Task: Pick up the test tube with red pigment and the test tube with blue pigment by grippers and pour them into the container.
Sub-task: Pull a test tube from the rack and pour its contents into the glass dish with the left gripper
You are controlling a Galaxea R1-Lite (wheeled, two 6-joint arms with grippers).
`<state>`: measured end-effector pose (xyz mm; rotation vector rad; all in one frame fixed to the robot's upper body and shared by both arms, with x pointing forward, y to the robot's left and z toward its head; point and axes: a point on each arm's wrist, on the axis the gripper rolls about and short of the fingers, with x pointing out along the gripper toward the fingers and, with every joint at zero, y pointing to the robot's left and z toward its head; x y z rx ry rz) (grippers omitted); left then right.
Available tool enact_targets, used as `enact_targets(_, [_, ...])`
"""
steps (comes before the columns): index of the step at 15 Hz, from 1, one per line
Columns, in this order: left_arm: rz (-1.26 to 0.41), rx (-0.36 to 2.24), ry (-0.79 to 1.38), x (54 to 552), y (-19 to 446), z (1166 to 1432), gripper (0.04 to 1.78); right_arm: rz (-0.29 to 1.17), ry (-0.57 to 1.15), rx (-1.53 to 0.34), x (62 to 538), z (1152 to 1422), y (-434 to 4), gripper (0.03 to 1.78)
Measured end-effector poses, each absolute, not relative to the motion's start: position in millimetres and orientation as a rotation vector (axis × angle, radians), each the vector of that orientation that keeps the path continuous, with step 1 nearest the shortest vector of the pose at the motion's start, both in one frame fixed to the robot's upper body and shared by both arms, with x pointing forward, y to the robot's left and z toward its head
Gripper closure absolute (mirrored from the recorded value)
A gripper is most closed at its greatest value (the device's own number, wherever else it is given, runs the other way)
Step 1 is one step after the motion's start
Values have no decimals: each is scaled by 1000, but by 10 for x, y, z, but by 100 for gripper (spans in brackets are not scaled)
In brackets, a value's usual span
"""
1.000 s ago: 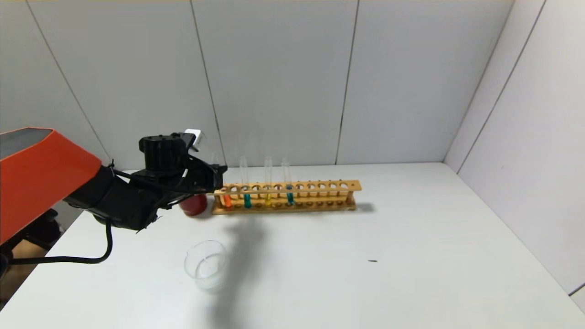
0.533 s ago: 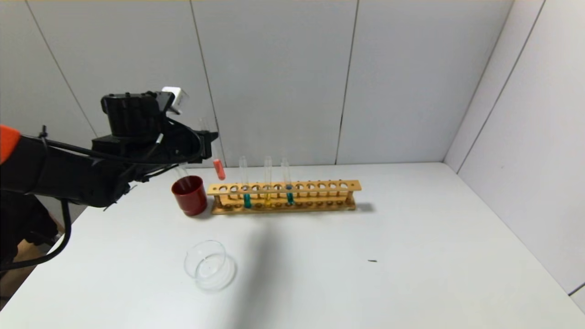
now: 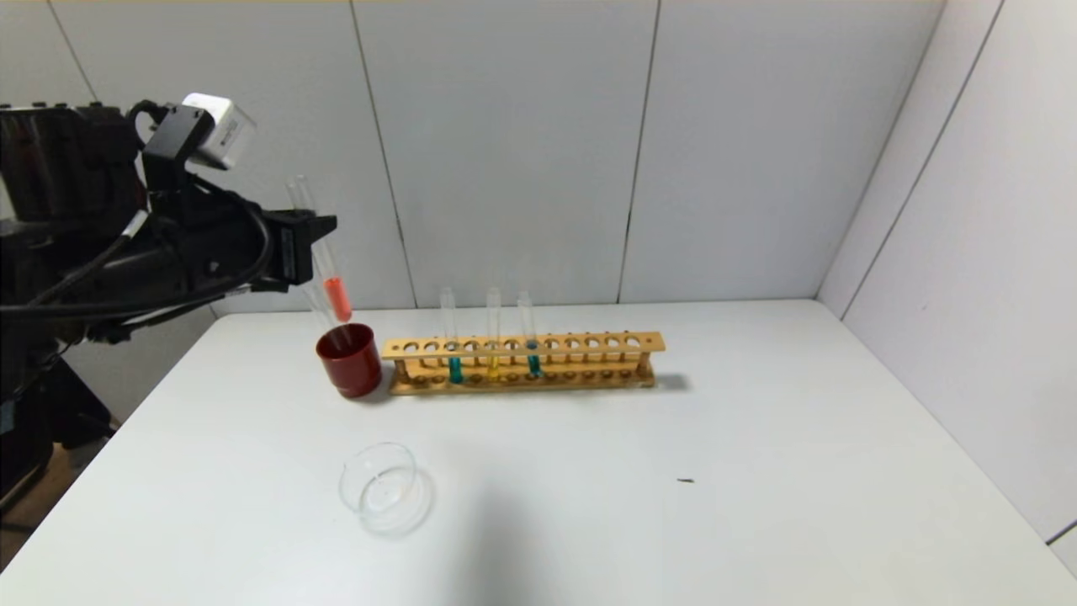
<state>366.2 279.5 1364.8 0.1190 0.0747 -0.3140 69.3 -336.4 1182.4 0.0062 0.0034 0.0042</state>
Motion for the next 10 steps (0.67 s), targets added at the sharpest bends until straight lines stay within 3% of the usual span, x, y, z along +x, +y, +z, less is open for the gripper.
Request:
enact_targets(7, [-318, 492, 112, 3086, 2955, 13135, 149, 3, 3, 6, 692, 11823, -3364, 6])
enact_targets(10, [-418, 529, 80, 3013, 2947, 13036, 149, 4, 3, 6, 692, 11823, -3364, 6])
